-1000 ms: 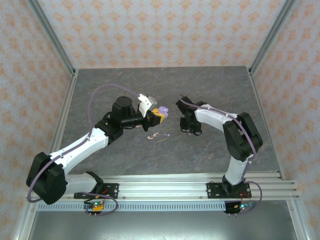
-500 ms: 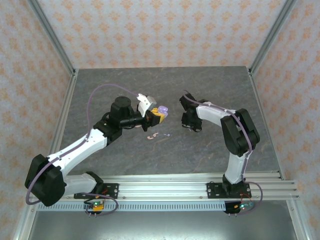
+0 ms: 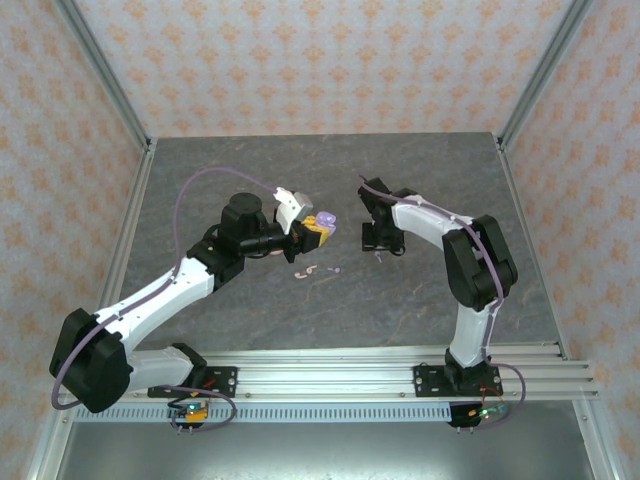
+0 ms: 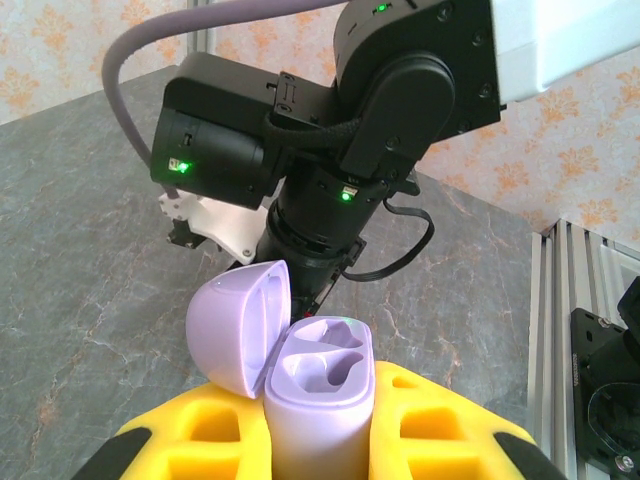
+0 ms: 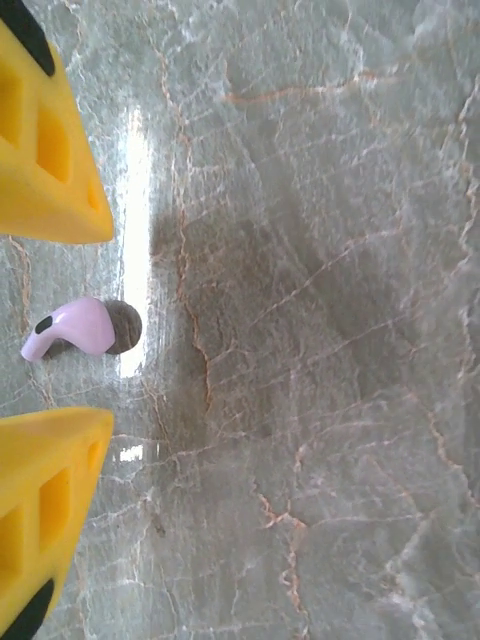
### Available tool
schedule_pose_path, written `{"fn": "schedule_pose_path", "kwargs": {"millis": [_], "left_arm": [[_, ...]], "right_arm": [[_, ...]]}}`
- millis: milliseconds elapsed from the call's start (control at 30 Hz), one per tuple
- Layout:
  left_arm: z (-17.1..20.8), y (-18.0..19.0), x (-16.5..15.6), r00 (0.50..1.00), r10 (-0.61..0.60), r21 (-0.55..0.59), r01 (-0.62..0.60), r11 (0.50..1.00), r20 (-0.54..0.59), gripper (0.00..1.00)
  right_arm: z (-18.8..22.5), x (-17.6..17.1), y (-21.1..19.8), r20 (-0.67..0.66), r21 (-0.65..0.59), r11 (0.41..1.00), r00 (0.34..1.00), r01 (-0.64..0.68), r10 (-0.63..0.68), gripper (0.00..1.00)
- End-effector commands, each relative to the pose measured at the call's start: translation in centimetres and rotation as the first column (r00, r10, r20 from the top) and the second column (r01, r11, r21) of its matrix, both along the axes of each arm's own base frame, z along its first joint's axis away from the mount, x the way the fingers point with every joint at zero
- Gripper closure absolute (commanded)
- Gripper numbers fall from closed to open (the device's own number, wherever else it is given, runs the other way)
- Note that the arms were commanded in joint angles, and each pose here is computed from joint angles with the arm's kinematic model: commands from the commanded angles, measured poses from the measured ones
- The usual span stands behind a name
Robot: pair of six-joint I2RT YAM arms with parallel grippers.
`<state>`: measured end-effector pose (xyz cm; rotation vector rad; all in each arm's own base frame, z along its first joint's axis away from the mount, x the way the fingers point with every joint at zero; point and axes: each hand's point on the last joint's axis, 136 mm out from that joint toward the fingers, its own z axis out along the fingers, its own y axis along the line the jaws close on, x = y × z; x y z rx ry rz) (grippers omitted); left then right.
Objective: Insert the wireless bluetooth earbuds into the charging case
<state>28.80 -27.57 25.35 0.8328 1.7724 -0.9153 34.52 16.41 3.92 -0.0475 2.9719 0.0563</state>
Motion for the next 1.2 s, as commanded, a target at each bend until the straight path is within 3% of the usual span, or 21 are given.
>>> {"fn": "schedule_pose_path", "kwargs": {"millis": [0,1167], "left_arm": [[1.0,0.1,-0.3,1.0,0.008,-0.014,-0.008,1.0,0.02,0.89],[0.7,-0.2,0.0,1.0,0.006,-0.012,-0.006,1.0,0.008,0.89]], "right_arm": [[-0.2,-0.6,-0.3,-0.06,-0.02,0.993,0.992,-0.113,0.112,0.54],[-2.3,-1.2,-0.9,-0.149,-0.074,0.991,0.984,-0.113,0.101,0.71]]}}
